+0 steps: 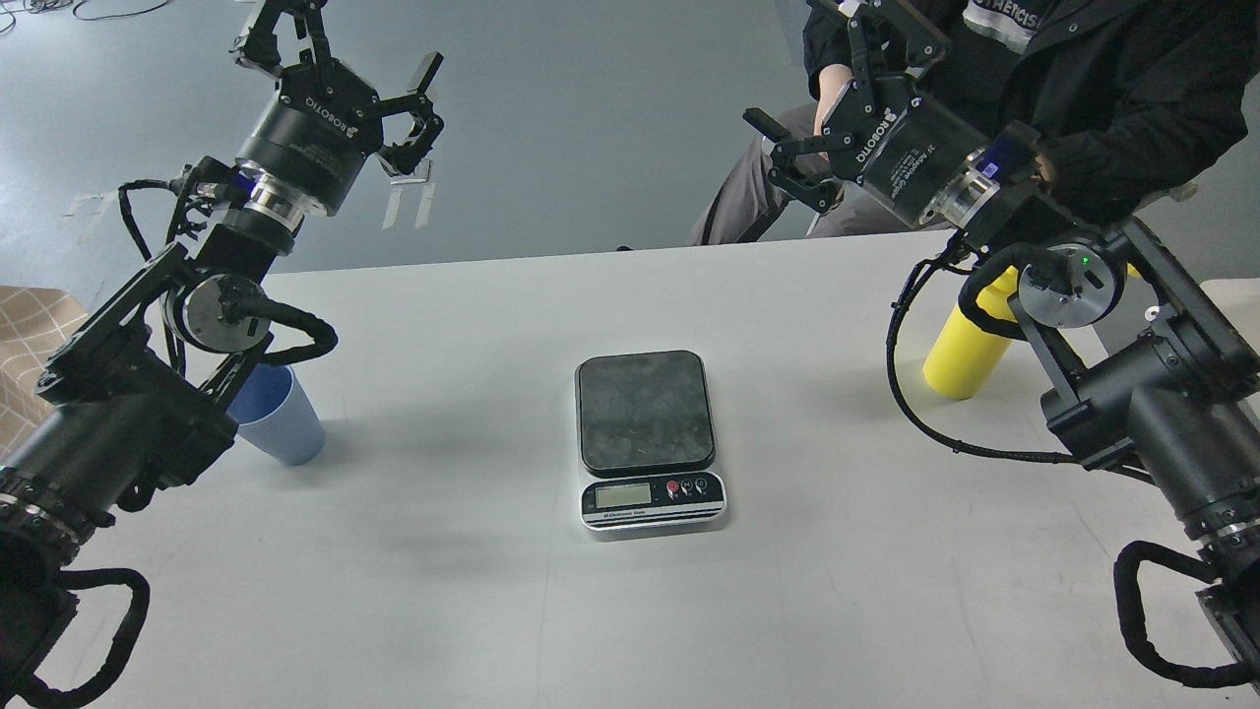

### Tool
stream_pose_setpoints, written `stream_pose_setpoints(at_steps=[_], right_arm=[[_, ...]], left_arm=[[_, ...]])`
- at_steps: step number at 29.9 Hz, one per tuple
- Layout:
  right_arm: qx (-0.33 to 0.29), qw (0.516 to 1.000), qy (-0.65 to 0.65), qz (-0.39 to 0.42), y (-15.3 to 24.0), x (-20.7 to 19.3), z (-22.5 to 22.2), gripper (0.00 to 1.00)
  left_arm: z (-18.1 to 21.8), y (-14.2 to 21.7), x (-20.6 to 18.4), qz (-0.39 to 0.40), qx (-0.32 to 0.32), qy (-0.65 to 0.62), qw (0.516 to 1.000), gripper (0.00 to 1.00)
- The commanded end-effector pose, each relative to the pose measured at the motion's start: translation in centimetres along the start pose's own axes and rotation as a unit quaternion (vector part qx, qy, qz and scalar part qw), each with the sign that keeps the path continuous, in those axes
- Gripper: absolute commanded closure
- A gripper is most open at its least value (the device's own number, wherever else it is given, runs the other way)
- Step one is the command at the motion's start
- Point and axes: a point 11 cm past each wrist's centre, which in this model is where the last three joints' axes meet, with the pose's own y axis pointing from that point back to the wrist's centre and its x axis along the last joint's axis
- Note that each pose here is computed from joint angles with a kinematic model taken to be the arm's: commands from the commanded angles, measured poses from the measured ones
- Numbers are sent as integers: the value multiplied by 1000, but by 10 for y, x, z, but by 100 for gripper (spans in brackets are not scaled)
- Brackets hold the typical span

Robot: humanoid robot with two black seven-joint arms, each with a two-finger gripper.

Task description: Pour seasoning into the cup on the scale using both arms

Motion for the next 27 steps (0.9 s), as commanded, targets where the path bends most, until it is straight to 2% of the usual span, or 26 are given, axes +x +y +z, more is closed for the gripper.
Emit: stream_pose_setpoints(at_steps=[1,27], right_arm=[[0,1000,0,0,0,0,-1,0],[2,1000,0,0,0,0,-1,0]], left_arm=[[1,0,0,0,-3,-1,1000,2],[8,-4,1,2,-12,0,1000,2]])
